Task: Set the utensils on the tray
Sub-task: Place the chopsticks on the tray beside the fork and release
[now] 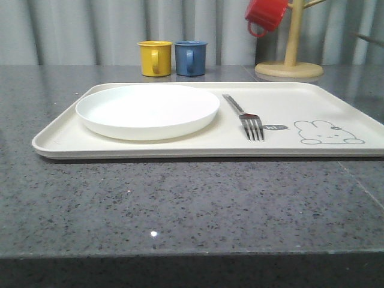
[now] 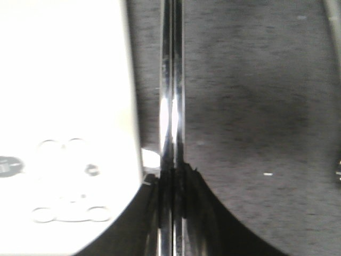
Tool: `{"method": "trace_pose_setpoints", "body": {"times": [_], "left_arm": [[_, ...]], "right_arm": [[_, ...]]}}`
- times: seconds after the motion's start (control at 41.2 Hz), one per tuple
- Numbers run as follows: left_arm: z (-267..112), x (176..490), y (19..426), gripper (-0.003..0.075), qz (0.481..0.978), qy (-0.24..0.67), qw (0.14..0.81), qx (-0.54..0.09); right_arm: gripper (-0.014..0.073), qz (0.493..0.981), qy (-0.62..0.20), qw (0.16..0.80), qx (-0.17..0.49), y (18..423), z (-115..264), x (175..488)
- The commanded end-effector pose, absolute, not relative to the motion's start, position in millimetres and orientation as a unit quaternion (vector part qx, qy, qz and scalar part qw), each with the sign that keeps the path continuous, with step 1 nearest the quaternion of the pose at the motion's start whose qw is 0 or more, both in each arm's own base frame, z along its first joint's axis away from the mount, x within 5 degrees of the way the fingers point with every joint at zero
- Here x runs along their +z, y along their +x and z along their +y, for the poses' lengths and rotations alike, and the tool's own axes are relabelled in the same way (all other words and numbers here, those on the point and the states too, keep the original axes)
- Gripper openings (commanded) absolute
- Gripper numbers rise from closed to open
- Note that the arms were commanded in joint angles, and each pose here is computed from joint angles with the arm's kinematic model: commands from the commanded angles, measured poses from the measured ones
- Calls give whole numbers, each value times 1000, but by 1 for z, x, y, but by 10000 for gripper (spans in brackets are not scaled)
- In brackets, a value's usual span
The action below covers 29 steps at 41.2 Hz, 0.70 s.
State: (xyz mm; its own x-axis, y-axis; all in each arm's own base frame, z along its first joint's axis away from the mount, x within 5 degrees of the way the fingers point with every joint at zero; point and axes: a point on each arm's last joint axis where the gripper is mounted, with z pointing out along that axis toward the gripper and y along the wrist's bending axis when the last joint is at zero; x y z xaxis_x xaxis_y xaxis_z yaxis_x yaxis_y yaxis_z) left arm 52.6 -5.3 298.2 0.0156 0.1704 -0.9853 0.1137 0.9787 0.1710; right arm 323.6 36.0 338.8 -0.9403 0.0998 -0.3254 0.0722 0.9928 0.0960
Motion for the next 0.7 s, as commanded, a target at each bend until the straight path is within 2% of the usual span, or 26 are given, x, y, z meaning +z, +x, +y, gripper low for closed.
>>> {"method": "trace_pose_setpoints", "body": {"times": [0.0,0.291,0.461,0.679], "left_arm": [[-6,313,52,-19,666,96,740,10],[-6,313,52,-19,666,96,740,10],[-6,313,52,-19,666,96,740,10],[-6,313,52,-19,666,96,740,10]], "right_arm": [[-20,979,29,191,59,323,60,350],[-20,984,-8,157,82,336,127,312],[-17,988,8,132,84,343,135,295],[-17,987,11,138,87,345,136,293]]}}
